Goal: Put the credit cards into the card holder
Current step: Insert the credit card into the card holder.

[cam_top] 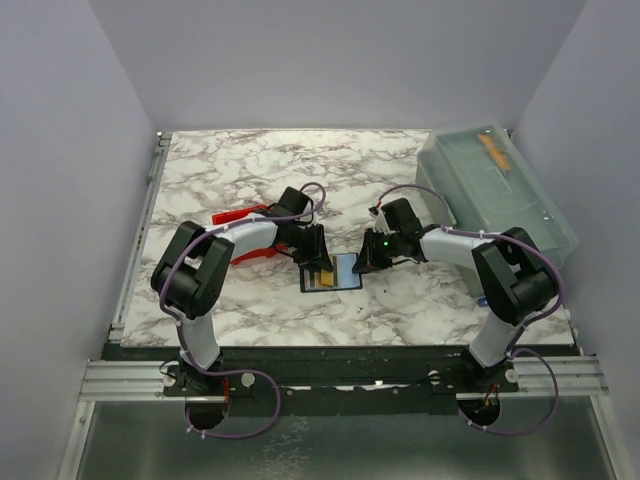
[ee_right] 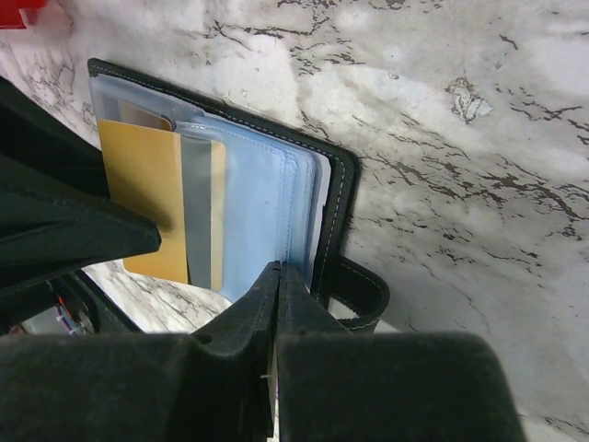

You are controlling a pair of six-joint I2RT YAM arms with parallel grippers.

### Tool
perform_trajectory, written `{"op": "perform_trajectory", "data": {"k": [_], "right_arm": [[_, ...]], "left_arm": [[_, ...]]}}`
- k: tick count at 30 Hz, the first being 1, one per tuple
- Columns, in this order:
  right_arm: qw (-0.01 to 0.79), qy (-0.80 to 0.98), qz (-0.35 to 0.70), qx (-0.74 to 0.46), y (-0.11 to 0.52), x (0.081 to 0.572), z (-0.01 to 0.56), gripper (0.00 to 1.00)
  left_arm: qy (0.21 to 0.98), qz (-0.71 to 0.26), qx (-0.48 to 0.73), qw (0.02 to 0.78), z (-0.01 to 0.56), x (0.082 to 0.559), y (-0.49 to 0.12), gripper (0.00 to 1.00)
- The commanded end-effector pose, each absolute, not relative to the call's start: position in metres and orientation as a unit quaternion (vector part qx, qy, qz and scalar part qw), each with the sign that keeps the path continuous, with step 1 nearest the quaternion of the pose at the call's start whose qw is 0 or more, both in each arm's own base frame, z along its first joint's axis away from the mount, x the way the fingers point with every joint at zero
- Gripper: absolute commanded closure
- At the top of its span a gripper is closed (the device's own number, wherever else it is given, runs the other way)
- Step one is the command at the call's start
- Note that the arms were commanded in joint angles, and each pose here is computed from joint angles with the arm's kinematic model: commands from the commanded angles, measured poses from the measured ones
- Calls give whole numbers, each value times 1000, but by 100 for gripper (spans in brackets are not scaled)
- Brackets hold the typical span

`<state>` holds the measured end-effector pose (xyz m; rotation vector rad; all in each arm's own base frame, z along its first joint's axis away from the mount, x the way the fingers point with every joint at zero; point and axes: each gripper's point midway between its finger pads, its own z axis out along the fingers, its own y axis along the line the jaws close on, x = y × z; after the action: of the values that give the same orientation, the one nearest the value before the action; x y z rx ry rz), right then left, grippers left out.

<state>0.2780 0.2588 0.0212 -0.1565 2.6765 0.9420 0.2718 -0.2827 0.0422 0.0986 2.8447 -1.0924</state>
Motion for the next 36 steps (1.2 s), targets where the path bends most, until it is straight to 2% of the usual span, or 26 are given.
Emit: {"op": "perform_trajectory", "data": {"k": [1,7,26,30,34,36], "right_arm": [[115,955,269,-42,236,259,-15,96],[118,955,269,-45,236,259,-12,97],[118,953,274,-46,237,258,-11,100],[117,951,284,-39,240,256,-10,100],[124,946,299,-29,244,257,-1,98],[130,945,300,-25,244,258,3,98]], "left_arm": [[955,-280,14,95,45,279,-260,65],[962,-262,18,79,42,271,-253,56],[967,-247,19,57,23,265,-270,54],[955,-291,22,49,22,268,-288,54],[926,-374,26,42,46,269,-316,54],[921,-385,27,51,54,270,-318,54]]}}
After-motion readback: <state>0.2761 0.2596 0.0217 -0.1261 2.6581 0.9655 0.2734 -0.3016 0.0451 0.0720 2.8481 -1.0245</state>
